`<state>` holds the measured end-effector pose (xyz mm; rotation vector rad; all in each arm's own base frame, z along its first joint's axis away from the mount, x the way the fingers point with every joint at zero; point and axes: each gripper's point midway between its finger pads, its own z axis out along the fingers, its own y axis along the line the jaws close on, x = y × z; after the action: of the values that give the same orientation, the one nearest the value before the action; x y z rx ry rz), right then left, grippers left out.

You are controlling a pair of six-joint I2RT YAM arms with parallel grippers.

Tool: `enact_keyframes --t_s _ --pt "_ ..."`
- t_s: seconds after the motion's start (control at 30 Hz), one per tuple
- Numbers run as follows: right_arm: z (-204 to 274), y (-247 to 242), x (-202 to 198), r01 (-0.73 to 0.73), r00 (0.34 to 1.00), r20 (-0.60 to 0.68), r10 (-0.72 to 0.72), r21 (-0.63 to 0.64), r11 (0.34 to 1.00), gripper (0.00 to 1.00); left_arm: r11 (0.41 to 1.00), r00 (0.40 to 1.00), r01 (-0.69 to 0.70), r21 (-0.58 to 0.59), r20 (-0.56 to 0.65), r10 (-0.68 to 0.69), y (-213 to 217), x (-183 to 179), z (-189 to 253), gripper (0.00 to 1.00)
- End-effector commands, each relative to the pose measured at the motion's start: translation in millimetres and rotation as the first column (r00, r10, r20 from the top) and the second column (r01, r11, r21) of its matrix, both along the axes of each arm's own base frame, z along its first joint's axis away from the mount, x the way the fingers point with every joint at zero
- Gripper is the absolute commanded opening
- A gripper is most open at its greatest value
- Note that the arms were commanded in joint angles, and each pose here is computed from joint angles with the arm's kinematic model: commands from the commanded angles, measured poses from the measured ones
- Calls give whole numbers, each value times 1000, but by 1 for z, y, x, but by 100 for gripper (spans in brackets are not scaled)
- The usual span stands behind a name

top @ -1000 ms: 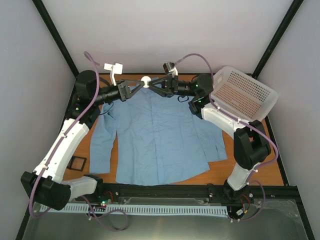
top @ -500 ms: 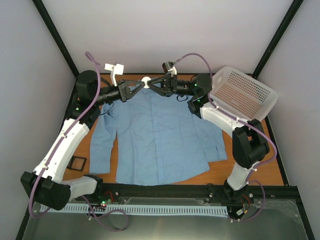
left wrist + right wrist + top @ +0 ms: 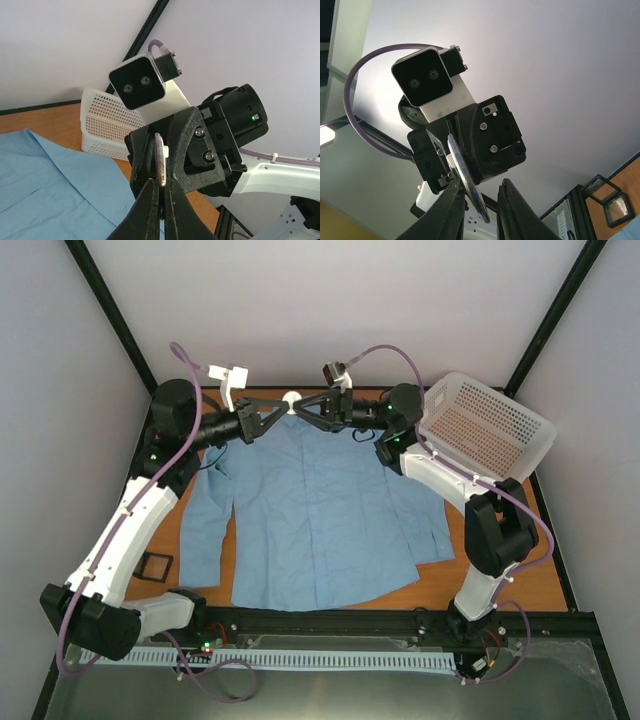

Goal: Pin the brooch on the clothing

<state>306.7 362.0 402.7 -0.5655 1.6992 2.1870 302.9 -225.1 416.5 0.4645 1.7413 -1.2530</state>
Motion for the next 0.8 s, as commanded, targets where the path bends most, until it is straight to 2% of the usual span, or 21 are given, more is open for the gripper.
enact_keyframes --t_s 0.0,0.17,0.47,0.53,0.6,0.77 --pt "-9 8 4 2 1000 -10 -2 -37 999 16 999 990 46 -7 136 -44 -4 -21 37 1" --pt "-15 10 7 5 1000 -26 -6 -57 998 14 998 987 54 -6 151 -53 -5 -23 39 1" --pt "-20 15 12 -4 997 -75 -4 -102 995 17 996 980 68 53 182 -76 -6 -27 36 1" --pt "-19 15 12 -4 997 -77 -4 -101 995 19 996 979 67 55 187 -76 -6 -28 36 1" --pt "-20 14 12 -2 997 -76 -5 -97 995 25 997 981 60 50 182 -68 -5 -27 35 1" --pt "-20 15 11 -14 996 -94 4 -104 994 25 997 980 65 47 187 -73 -5 -29 33 1"
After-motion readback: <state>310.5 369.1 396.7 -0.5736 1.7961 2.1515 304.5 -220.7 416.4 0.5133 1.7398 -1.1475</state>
